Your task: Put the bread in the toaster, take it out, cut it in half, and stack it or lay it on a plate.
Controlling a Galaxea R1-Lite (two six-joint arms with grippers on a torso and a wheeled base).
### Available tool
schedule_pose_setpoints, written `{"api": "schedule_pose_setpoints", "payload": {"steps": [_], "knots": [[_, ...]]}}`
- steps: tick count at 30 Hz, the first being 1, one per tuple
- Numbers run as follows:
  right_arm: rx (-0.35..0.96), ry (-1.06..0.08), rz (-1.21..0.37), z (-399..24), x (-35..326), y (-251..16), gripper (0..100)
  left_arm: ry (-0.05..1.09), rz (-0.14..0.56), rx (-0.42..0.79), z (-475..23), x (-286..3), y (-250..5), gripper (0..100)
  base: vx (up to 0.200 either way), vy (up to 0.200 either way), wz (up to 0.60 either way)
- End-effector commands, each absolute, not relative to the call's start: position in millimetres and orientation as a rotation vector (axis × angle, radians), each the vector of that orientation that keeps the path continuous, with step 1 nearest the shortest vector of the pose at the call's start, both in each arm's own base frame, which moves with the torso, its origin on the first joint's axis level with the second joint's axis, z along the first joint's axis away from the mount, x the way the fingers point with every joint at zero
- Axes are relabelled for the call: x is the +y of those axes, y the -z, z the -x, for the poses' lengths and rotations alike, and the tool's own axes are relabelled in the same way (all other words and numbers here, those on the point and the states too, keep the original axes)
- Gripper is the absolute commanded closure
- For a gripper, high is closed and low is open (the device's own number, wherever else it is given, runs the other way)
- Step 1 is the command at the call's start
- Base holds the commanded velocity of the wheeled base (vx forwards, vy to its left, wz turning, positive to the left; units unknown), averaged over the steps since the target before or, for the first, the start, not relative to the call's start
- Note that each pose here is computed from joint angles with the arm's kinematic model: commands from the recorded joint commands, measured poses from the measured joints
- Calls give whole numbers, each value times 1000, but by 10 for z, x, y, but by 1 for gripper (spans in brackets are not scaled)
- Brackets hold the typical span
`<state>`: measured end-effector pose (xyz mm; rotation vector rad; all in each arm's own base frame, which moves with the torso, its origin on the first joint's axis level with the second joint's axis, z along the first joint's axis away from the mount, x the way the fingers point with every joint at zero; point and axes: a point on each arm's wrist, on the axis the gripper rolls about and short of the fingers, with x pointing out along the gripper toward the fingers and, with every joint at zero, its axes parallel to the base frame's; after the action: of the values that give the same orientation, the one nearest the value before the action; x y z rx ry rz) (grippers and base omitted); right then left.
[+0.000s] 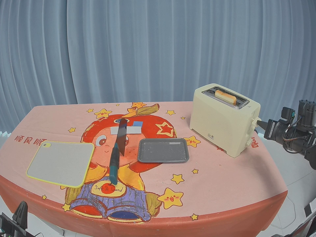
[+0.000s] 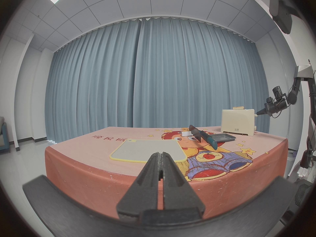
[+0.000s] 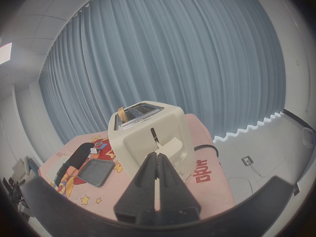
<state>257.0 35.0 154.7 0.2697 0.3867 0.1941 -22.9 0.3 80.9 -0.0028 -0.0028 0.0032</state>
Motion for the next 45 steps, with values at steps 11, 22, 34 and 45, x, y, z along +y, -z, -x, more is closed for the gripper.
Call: {"api": "schedule_pose_setpoints", "payload": {"steps": [11, 22, 34, 45], "knots": [[461, -184, -267, -2639, 361, -1355, 100, -3, 3, 11, 219, 3, -759, 100, 0, 0, 0], [493, -182, -262, -2664, 373, -1268, 100, -3, 3, 11, 219, 3, -759, 100, 0, 0, 0], [493, -182, -261, -2668, 377, -1267, 100, -3, 3, 9, 220, 3, -759, 100, 0, 0, 0], [456, -194, -257, -2619, 398, -1369, 100, -3, 3, 9, 220, 3, -759, 100, 0, 0, 0]]}}
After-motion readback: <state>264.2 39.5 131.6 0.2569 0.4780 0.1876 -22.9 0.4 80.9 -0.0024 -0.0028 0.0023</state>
